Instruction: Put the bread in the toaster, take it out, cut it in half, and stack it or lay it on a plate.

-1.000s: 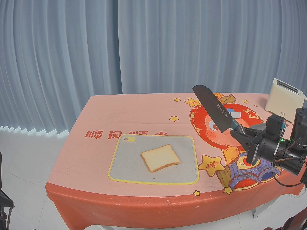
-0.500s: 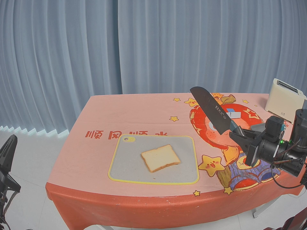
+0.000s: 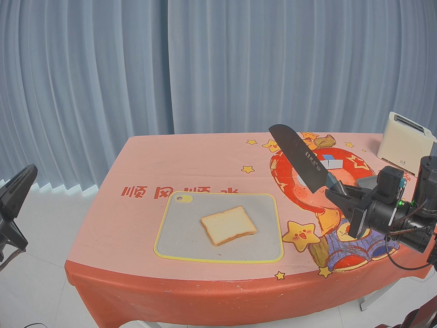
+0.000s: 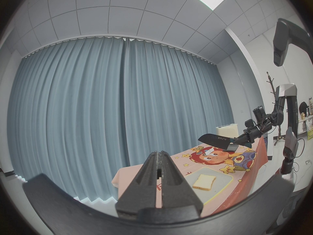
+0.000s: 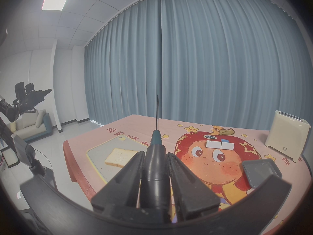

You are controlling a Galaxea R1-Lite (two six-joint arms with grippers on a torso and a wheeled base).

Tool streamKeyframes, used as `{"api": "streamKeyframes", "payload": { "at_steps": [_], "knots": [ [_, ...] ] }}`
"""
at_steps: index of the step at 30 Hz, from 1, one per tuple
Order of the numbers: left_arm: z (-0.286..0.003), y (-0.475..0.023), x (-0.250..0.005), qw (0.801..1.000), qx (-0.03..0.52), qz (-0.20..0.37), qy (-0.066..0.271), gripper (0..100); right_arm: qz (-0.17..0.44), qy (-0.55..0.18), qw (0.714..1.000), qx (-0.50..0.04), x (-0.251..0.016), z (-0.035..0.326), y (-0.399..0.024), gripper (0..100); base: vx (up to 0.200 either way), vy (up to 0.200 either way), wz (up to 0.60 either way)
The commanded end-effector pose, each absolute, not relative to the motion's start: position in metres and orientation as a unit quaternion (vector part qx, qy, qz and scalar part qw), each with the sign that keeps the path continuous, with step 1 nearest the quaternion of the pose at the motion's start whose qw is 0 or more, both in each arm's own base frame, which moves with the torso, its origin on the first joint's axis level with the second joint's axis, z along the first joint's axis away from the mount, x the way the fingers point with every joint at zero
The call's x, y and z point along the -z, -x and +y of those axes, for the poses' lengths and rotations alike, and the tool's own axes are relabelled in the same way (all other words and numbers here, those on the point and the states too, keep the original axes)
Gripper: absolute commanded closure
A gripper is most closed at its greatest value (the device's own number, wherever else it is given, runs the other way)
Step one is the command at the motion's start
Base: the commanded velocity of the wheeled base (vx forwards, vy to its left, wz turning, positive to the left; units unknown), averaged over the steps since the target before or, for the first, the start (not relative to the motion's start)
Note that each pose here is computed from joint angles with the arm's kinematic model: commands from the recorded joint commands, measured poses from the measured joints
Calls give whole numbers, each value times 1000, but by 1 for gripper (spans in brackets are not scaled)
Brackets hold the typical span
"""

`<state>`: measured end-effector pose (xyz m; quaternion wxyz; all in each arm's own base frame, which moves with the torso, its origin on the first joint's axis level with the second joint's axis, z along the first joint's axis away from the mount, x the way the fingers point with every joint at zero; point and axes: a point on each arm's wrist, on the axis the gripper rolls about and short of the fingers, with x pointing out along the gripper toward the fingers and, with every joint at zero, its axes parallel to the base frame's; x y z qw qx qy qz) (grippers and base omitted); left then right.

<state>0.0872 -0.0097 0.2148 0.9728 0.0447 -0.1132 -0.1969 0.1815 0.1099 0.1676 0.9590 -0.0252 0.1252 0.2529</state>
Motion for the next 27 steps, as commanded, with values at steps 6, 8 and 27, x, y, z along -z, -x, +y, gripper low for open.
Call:
{"api": "streamKeyframes", "payload": {
  "at_steps": [6, 8, 27],
  "knots": [
    [-11, -113, -231, 970, 219, -100, -43, 100, 119, 25, 953, -276, -170, 117, -173, 100, 0, 0, 0],
    [-13, -121, -232, 968, 228, -92, -41, 100, 120, 24, 953, -276, -170, 118, -173, 100, 0, 0, 0],
    [-71, -198, -246, 938, 341, -53, -20, 100, 129, 26, 949, -285, -166, 124, -176, 100, 0, 0, 0]
  ]
}}
